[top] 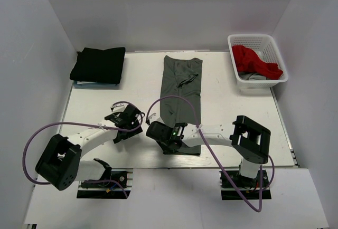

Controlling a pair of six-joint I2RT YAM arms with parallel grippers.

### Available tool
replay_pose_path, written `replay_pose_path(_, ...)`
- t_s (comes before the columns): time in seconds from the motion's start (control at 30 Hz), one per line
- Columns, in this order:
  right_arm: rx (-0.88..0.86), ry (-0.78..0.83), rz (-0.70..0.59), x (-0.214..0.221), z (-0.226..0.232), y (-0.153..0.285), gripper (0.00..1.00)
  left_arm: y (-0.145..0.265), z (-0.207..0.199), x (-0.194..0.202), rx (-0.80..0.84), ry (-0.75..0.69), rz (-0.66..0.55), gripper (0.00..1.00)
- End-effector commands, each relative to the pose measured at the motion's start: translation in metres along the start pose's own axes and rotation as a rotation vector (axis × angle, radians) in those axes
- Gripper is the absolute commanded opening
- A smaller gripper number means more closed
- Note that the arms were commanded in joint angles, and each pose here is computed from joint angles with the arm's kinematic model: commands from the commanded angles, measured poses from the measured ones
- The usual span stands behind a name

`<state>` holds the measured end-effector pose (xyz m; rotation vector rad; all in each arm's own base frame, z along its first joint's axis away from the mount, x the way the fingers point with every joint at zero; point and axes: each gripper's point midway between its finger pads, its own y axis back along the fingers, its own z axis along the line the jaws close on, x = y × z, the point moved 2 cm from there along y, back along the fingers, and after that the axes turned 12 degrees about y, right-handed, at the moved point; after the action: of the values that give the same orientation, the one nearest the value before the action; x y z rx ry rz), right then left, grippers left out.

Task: Fold and stack the t-shirts
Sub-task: Rotate the tshirt 90 degrees

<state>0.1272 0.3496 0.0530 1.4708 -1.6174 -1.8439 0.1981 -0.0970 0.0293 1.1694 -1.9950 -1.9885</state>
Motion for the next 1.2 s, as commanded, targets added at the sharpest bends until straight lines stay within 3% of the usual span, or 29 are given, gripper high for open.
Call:
replay_pose_path(0.0,0.023,-0.071,-0.072,-0.016,-0.008,0.01,0.13,-0.01,-0.009,0.03,0.052,0.034,0.146,1.0)
replay_pose_path(0.13,0.03,-0.102,-0.066,-0.012,-0.012,0.01,0.0,-0.011,-0.008,0.031,0.044,0.032,0.15,1.0)
replay_pose_path(0.4,0.082,-0.261,-0.042,0.013,-0.031,0.02,0.0,-0.008,-0.013,0.029,0.056,0.025,0.154,1.0)
replay_pose_path(0.67,0.032,-0.423,-0.155,0.033,-0.039,0.033,0.0,-0.006,-0.024,0.027,0.092,-0.01,0.173,1.0)
replay_pose_path(1.17,0.078,-0.631,-0.238,0.048,-0.064,0.052,0.06,-0.004,-0.039,0.024,0.117,-0.032,0.175,1.0)
